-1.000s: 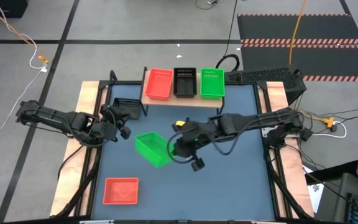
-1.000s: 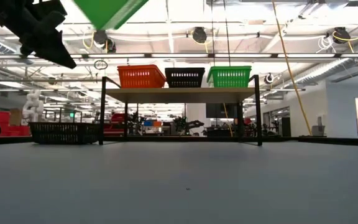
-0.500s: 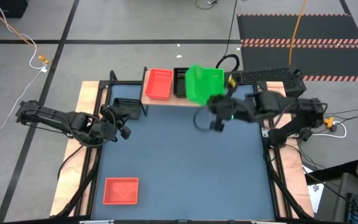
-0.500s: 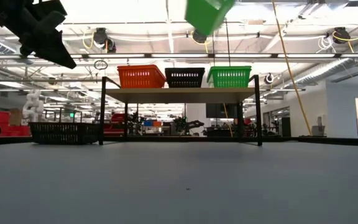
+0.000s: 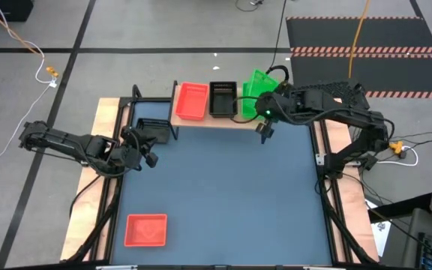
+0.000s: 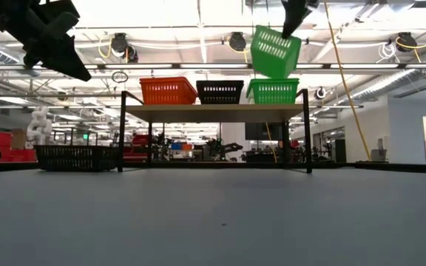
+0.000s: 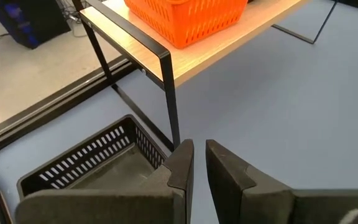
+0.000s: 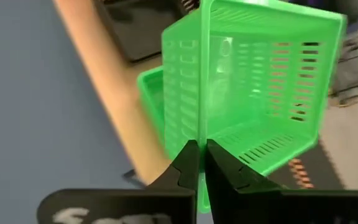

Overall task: Stack baskets on shelf by color
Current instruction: Stack the green bin on top of the green bin on the shelf

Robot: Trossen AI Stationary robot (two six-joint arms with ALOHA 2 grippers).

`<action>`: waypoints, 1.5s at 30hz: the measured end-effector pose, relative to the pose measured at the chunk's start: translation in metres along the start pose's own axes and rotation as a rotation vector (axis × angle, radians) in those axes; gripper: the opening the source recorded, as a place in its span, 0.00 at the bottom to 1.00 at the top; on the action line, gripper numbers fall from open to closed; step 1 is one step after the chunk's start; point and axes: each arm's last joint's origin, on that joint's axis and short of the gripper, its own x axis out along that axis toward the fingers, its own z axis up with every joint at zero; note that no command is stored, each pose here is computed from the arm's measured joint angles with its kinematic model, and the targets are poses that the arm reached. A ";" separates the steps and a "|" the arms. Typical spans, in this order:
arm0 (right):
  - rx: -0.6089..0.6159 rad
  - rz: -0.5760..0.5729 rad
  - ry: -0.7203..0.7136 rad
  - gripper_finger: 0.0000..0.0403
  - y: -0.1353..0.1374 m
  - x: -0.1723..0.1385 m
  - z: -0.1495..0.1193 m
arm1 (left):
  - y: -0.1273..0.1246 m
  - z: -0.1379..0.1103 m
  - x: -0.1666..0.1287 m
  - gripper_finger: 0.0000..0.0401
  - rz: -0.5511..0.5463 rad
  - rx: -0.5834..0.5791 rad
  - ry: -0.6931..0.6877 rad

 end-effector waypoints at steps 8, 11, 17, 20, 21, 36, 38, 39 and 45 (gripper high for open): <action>-0.008 0.028 0.011 0.01 0.002 0.026 0.000 | 0.000 0.000 0.000 0.12 0.000 -0.001 0.000; -0.010 0.024 0.024 0.01 0.002 0.029 -0.001 | 0.000 0.000 0.000 0.12 0.001 -0.003 0.000; 0.012 0.023 0.023 0.01 0.001 0.029 -0.001 | 0.000 0.000 0.000 0.12 0.001 -0.004 0.000; 0.051 0.025 0.011 0.01 0.001 0.029 0.000 | 0.000 0.000 0.000 0.12 0.001 -0.004 0.000; 0.066 0.024 0.005 0.01 0.001 0.029 0.001 | 0.000 0.000 0.000 0.12 0.001 -0.004 0.000; 0.113 0.028 -0.022 0.01 0.002 0.029 0.004 | 0.000 0.000 0.000 0.12 0.000 -0.006 0.000; 0.134 0.028 -0.022 0.01 0.002 0.030 0.004 | 0.000 0.000 0.000 0.12 0.000 -0.006 0.000; 0.136 0.028 -0.017 0.01 0.002 0.031 0.003 | 0.000 0.000 0.000 0.12 0.000 -0.006 0.000; 0.135 0.026 0.008 0.01 0.008 0.041 -0.002 | 0.000 0.000 0.000 0.12 0.000 -0.006 0.000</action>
